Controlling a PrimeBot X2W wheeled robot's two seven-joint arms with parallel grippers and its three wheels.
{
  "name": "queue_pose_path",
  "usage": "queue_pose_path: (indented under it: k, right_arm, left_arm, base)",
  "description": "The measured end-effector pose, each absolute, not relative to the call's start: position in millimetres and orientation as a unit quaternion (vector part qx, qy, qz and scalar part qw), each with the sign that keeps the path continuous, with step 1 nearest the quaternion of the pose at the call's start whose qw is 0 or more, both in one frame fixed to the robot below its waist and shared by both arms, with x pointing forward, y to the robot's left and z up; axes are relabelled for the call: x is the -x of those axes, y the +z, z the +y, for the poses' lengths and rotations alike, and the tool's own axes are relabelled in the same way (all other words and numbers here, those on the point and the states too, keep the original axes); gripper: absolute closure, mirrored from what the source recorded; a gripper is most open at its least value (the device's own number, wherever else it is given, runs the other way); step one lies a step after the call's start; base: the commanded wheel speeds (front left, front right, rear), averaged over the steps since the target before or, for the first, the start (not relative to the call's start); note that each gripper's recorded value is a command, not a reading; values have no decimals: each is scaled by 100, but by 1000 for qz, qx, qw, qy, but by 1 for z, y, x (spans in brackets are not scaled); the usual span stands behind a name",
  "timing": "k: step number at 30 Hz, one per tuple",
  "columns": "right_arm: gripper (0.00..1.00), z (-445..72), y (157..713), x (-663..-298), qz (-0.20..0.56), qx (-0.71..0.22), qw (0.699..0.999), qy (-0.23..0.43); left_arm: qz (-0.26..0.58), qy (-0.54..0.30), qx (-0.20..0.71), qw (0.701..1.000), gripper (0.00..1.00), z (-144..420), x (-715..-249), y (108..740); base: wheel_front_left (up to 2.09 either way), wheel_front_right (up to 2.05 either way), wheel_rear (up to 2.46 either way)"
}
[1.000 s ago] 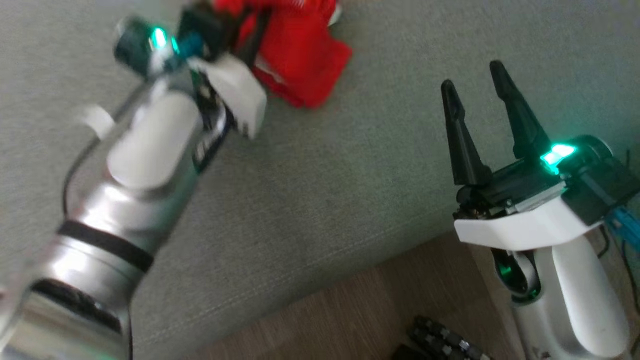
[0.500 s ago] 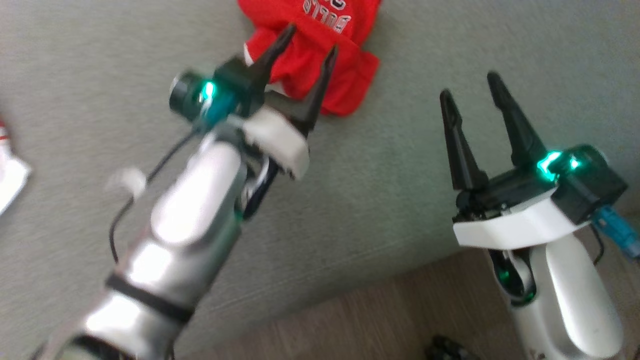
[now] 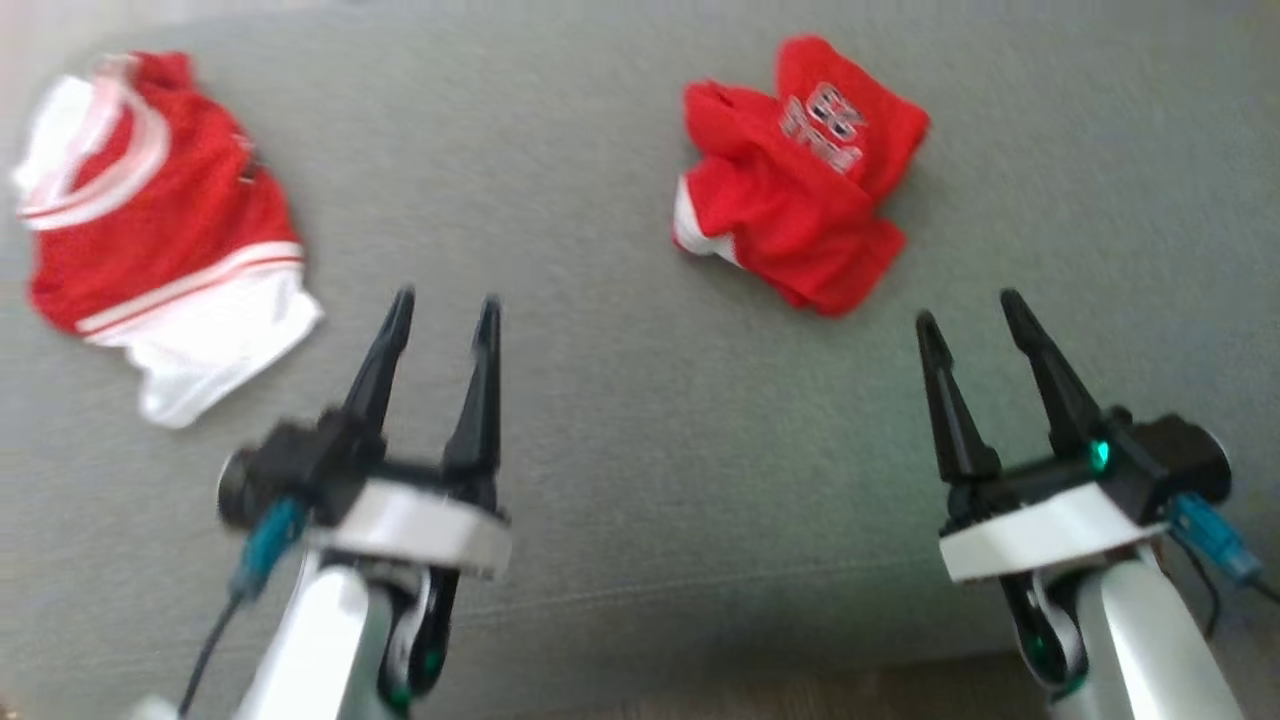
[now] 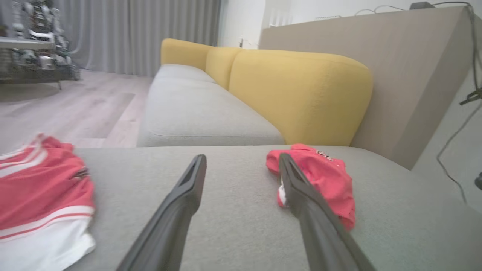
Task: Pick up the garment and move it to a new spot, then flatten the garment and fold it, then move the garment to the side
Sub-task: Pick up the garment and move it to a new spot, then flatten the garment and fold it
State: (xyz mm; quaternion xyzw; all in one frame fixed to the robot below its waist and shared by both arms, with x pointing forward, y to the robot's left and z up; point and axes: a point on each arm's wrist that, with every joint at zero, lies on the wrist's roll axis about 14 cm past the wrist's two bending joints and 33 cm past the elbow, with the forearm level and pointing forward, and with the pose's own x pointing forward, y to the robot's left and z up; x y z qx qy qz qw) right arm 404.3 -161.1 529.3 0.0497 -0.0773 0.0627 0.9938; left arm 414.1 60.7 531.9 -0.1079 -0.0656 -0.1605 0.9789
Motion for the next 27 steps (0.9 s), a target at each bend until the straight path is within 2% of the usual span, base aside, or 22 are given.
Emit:
queue_pose_path:
  k: [9,16,27]
  right_arm:
    - [0,-157,527,-371,-72,-52,994,67]
    - [0,-149,523,-360,-65,-55,993,76]
    - [0,-151,522,-358,-63,-55,994,73]
  left_arm:
    - [-80,-52,66,993,0,126,-348,536]
    - [-82,-43,33,995,0,132,-325,535]
    - [-83,-50,33,995,0,124,-323,535]
  base:
    - [0,0,0]
    - [0,0,0]
    - [0,0,0]
